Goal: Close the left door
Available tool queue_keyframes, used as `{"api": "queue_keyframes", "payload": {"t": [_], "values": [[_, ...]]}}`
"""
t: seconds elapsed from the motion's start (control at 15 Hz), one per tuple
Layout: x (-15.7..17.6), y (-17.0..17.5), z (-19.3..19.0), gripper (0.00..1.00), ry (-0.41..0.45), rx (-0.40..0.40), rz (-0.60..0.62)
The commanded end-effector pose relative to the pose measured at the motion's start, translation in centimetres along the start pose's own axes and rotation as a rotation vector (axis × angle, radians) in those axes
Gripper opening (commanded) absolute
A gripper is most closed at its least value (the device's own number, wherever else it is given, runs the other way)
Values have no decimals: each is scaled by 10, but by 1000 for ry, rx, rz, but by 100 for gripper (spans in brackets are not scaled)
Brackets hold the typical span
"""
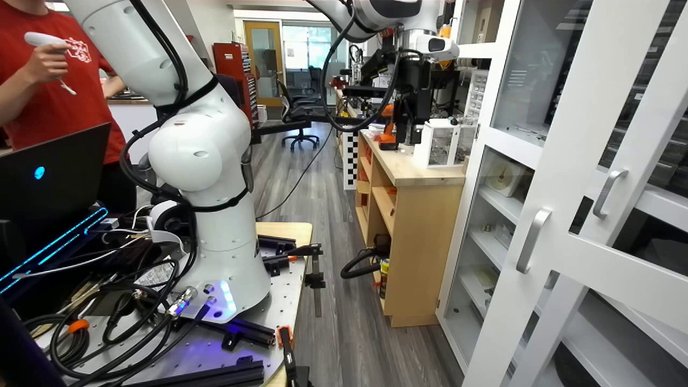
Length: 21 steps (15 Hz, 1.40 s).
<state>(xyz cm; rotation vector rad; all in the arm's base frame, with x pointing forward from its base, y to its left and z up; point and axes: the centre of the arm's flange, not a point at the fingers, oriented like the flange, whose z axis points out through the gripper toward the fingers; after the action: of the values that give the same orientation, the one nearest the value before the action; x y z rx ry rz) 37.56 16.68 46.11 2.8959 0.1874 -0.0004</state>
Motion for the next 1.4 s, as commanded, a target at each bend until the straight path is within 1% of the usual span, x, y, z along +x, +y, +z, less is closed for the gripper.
{"api": "queue_keyframes", "payload": {"t": [0.0, 0.53, 1.07, 1.2, 1.27, 1.33], "values": [[-10, 13, -5, 100, 27, 7, 22], [-22, 44, -16, 100, 59, 41, 57], [-33, 94, -13, 100, 90, 92, 103], [-33, 106, -9, 100, 109, 108, 107], [-42, 104, -14, 100, 123, 120, 106], [-43, 107, -12, 100, 133, 131, 109]]}}
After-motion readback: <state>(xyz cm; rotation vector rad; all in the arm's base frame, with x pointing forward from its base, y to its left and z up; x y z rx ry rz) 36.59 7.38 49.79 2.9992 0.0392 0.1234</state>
